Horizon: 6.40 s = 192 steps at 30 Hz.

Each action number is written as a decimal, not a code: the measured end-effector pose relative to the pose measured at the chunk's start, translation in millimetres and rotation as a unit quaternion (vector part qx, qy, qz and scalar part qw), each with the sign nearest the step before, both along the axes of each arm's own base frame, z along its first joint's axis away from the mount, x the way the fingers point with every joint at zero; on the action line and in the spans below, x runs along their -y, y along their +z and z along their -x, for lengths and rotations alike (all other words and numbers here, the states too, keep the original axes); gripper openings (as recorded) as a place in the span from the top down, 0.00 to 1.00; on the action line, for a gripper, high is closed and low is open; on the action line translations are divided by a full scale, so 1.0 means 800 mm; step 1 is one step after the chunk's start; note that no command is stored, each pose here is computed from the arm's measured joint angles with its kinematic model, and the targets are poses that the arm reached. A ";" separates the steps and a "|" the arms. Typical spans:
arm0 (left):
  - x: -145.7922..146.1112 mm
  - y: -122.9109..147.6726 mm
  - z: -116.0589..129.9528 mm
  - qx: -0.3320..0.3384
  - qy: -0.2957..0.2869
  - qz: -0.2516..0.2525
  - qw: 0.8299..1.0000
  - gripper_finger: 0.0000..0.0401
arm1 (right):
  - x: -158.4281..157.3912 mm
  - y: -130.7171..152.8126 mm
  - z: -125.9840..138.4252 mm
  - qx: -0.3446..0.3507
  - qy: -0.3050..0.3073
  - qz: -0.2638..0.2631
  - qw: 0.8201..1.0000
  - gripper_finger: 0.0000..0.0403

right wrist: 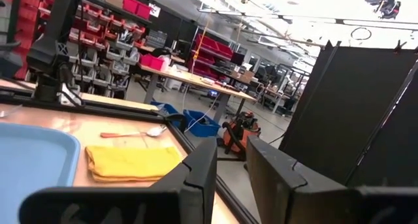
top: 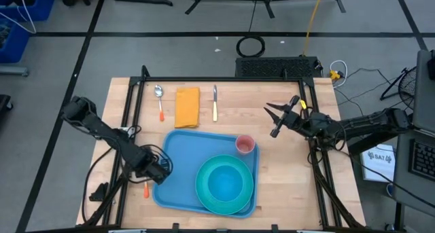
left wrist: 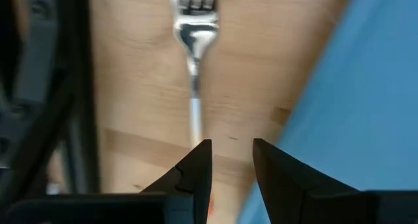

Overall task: Set up tray
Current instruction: Put the orange fork on the blue serving tray, then put the orange napkin on the blue serving tray to the left of the blue plate

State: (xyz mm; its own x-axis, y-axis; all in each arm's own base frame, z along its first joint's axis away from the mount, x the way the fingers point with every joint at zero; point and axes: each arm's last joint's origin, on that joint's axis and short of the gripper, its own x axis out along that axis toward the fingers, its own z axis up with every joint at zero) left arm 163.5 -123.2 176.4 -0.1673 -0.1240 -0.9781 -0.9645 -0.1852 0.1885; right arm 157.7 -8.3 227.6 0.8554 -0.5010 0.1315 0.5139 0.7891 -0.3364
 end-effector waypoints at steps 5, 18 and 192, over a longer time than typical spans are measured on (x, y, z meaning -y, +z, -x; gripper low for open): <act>-0.003 0.001 0.006 -0.034 0.003 -0.004 0.999 0.71 | 0.000 -0.002 0.000 -0.008 0.001 -0.001 1.000 0.81; -0.009 -0.049 0.020 0.005 -0.004 0.026 1.000 0.71 | 0.000 -0.002 0.000 0.004 0.006 -0.022 1.000 0.81; -0.206 -0.060 -0.026 0.518 -0.253 -0.160 0.801 1.00 | -0.001 0.009 0.001 0.049 0.025 -0.019 0.998 0.81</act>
State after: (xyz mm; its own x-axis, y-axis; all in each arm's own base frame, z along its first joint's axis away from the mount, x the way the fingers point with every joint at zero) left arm 184.3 41.7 128.6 0.8057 -0.0124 -0.5922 -0.5387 0.4003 -0.7413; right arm 157.1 -7.4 234.5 0.8637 -0.4641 0.1966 0.5022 0.8260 -0.2561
